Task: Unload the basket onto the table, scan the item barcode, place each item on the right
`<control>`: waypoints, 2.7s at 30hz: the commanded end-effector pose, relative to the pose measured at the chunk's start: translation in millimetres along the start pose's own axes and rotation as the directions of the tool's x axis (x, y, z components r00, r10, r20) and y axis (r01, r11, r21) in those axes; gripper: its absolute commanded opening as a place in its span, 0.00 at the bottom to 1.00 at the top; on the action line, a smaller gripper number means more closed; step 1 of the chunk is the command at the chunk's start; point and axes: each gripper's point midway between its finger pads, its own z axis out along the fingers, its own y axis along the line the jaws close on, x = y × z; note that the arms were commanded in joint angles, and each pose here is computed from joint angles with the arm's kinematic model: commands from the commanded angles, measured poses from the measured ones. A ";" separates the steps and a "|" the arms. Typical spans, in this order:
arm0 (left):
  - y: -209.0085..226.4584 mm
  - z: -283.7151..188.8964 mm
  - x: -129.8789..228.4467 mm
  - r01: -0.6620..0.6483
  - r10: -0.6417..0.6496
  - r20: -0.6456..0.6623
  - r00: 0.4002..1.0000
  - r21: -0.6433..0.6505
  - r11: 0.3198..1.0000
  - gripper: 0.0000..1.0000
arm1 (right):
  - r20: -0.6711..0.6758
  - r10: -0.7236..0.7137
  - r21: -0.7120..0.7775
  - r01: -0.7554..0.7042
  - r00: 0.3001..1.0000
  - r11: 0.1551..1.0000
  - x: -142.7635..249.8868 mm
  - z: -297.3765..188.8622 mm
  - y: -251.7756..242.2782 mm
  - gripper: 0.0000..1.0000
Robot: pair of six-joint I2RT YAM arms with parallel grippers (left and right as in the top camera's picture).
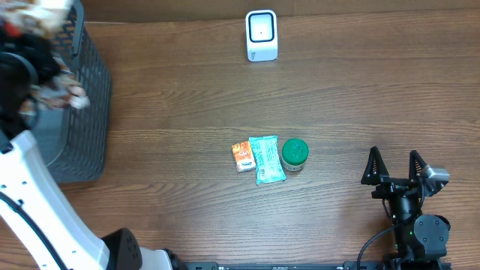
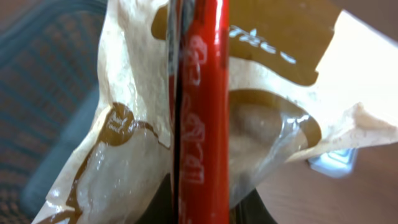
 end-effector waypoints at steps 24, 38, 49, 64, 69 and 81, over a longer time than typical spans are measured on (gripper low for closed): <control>-88.6 171.3 299.5 -0.244 0.240 -0.604 0.760 0.077 0.967 0.04 | 0.000 -0.004 -0.001 0.004 1.000 1.000 2.4 0.3 -0.7 1.00; -65.3 198.8 367.8 -0.248 0.241 -0.622 0.745 0.077 0.966 0.50 | 0.000 -0.003 -0.001 0.003 1.000 1.000 2.5 0.3 -0.7 1.00; -70.2 198.0 367.0 -0.247 0.258 -0.621 0.740 0.107 0.963 0.94 | 0.000 -0.003 -0.001 0.003 1.000 1.000 2.5 0.3 -0.7 1.00; -58.0 175.2 254.2 -0.261 0.209 -0.483 0.850 -0.041 0.965 1.00 | 0.000 -0.003 -0.001 0.003 1.000 1.000 2.4 0.3 -0.7 1.00; -12.2 179.5 242.3 -0.208 0.107 -0.486 0.867 -0.158 0.965 1.00 | 0.000 -0.003 -0.001 0.003 1.000 1.000 2.5 0.3 -0.7 1.00; 49.0 180.2 229.7 -0.096 -0.053 -0.465 0.884 -0.291 0.952 1.00 | 0.000 -0.003 -0.001 0.003 1.000 1.000 2.4 0.3 -0.7 1.00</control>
